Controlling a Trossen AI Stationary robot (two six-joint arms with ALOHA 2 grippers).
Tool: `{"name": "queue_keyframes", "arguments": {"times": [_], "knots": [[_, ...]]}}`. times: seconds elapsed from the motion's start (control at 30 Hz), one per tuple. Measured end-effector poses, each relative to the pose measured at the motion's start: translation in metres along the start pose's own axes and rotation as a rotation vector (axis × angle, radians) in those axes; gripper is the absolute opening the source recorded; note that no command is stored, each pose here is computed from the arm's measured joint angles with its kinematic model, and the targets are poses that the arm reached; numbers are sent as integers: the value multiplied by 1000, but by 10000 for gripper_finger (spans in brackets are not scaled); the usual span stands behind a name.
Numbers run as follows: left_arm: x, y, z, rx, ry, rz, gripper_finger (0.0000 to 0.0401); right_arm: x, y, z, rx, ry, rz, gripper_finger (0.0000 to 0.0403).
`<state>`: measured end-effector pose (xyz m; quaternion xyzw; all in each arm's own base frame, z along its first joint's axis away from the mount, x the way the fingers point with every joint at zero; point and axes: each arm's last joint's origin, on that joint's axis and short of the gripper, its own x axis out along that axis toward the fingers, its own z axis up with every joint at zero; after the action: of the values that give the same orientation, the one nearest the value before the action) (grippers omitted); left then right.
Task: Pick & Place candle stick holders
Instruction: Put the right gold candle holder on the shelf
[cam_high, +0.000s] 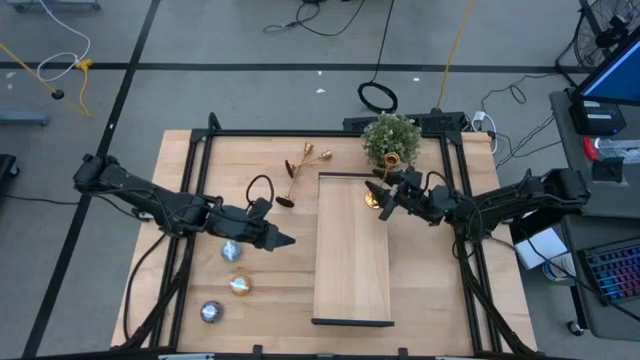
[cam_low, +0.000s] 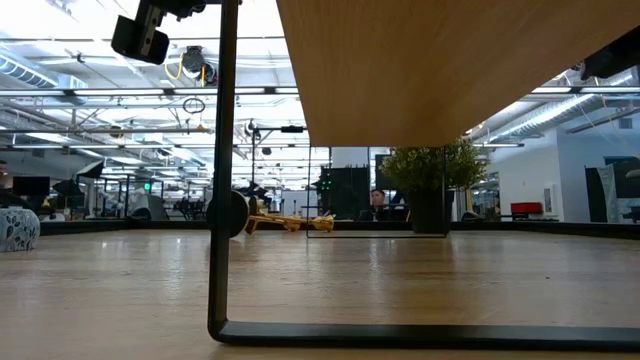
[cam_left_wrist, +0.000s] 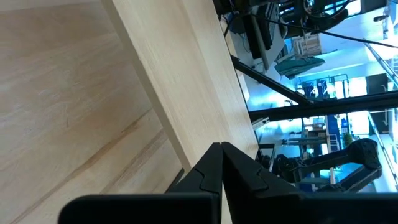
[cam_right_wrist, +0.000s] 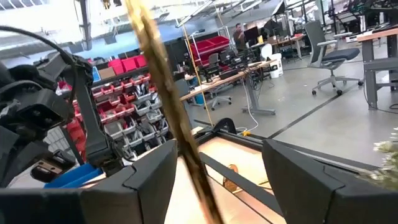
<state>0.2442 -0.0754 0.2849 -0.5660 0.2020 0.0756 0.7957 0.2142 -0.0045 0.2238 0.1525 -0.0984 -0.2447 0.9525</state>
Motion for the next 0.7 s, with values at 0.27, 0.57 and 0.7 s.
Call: {"name": "queue_keyframes", "arguments": {"times": [0.27,0.57,0.7], "knots": [[0,0,0,-1,1,0,18,21,18,8,-75,9,52,235],[-1,-1,-4,9,16,-5,4,24,19,8,-89,25,43,235],[-1,-1,-4,11,16,-6,17,25,16,8,-92,26,29,235]]}}
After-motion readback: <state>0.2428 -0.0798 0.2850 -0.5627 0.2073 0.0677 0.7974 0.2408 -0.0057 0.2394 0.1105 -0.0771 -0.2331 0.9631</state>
